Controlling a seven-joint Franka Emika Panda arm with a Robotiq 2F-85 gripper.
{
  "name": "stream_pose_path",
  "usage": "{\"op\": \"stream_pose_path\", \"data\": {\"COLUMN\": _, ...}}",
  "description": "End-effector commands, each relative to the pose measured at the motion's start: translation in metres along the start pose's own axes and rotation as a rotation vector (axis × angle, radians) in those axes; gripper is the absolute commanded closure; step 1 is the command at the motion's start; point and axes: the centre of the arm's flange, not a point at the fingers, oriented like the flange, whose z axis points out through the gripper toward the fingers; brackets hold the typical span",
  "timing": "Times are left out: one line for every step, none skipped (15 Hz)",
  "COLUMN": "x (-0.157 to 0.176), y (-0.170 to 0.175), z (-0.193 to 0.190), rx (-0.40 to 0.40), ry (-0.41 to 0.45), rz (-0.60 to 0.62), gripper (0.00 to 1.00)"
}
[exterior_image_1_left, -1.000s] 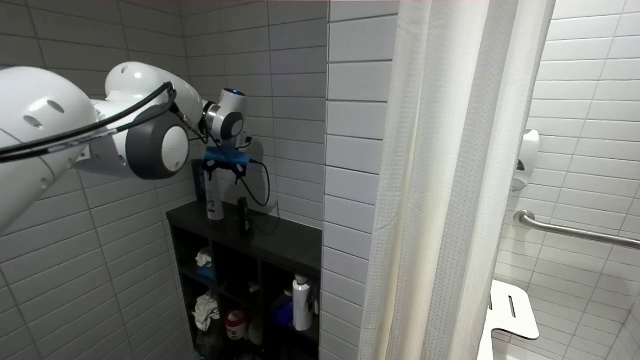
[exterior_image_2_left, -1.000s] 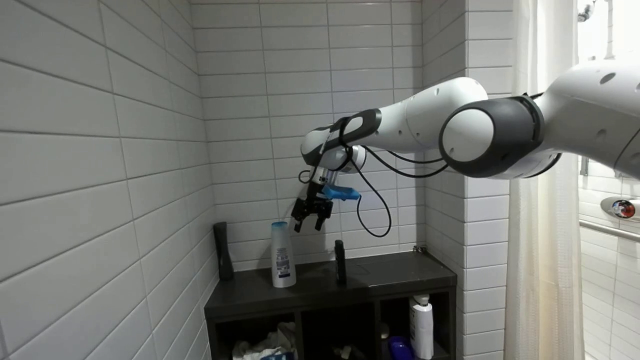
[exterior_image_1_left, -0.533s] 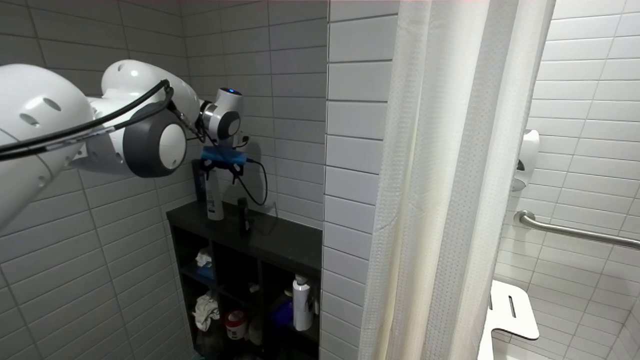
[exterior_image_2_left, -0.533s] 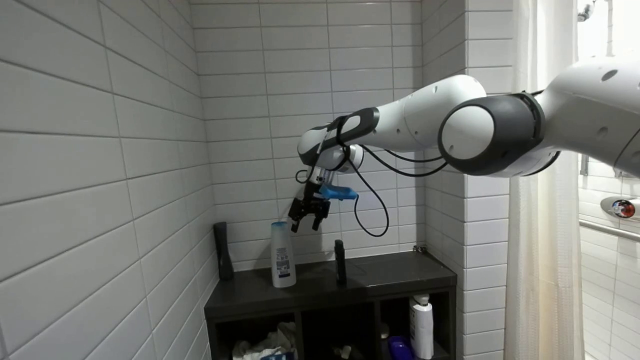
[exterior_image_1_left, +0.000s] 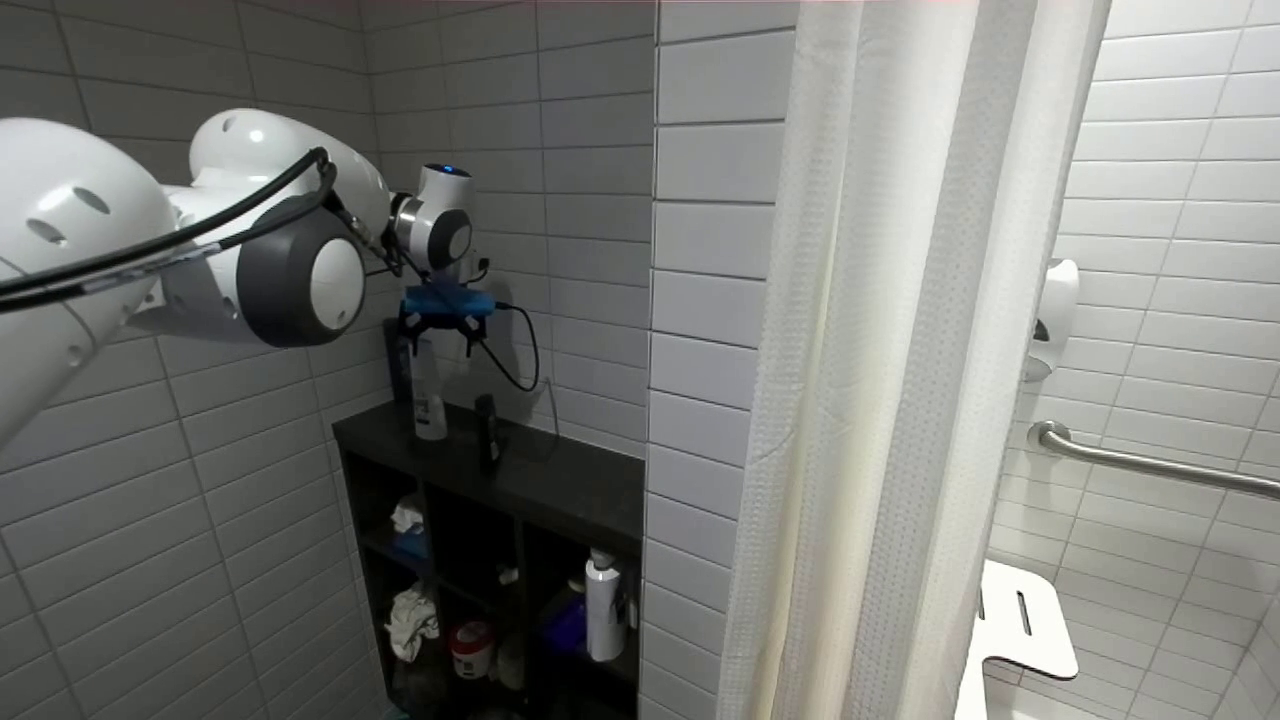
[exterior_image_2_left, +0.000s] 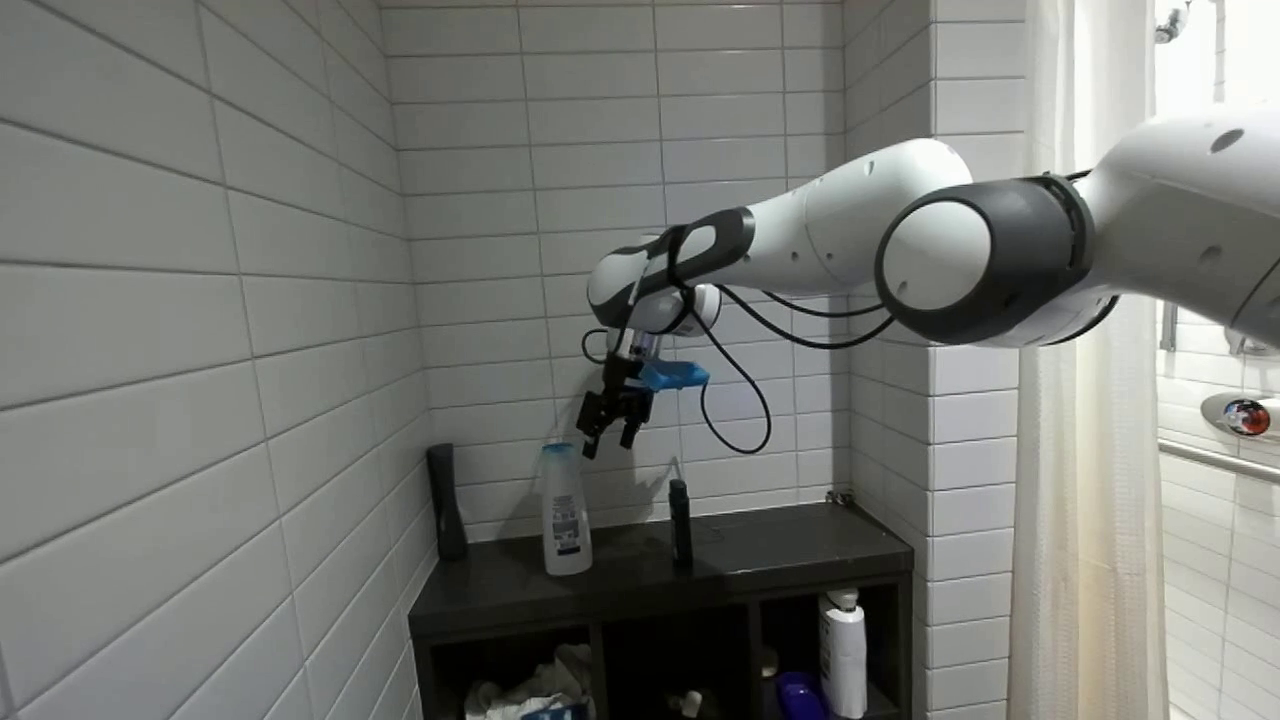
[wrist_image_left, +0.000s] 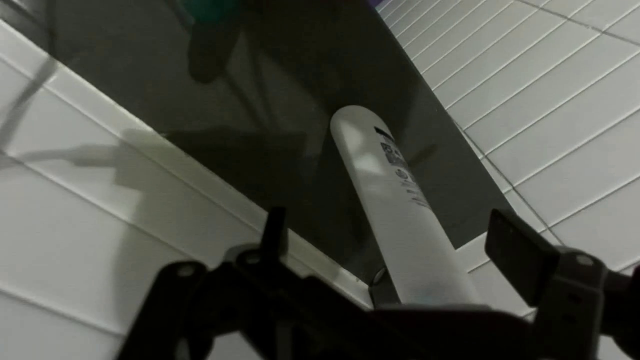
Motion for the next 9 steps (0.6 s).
{"op": "stream_pose_path", "data": {"x": 0.000, "y": -0.014, "z": -0.019, "rx": -0.065, "ry": -0.007, "rz": -0.162, "gripper": 0.00}}
{"op": "stream_pose_path", "data": {"x": 0.003, "y": -0.016, "z": -0.020, "rx": -0.075, "ry": -0.008, "rz": -0.208, "gripper": 0.00}}
{"op": "stream_pose_path", "data": {"x": 0.005, "y": -0.018, "z": -0.021, "rx": -0.083, "ry": -0.008, "rz": -0.255, "gripper": 0.00}}
{"op": "stream_pose_path", "data": {"x": 0.007, "y": -0.019, "z": -0.021, "rx": -0.089, "ry": -0.008, "rz": -0.301, "gripper": 0.00}}
{"op": "stream_pose_path", "data": {"x": 0.009, "y": -0.020, "z": -0.020, "rx": -0.091, "ry": -0.009, "rz": -0.356, "gripper": 0.00}}
{"op": "stream_pose_path", "data": {"x": 0.010, "y": -0.021, "z": -0.019, "rx": -0.094, "ry": -0.014, "rz": -0.409, "gripper": 0.00}}
{"op": "stream_pose_path", "data": {"x": 0.011, "y": -0.021, "z": -0.016, "rx": -0.097, "ry": -0.021, "rz": -0.465, "gripper": 0.00}}
{"op": "stream_pose_path", "data": {"x": 0.011, "y": -0.020, "z": -0.014, "rx": -0.094, "ry": -0.034, "rz": -0.520, "gripper": 0.00}}
{"op": "stream_pose_path", "data": {"x": 0.010, "y": -0.020, "z": -0.012, "rx": -0.095, "ry": -0.035, "rz": -0.574, "gripper": 0.00}}
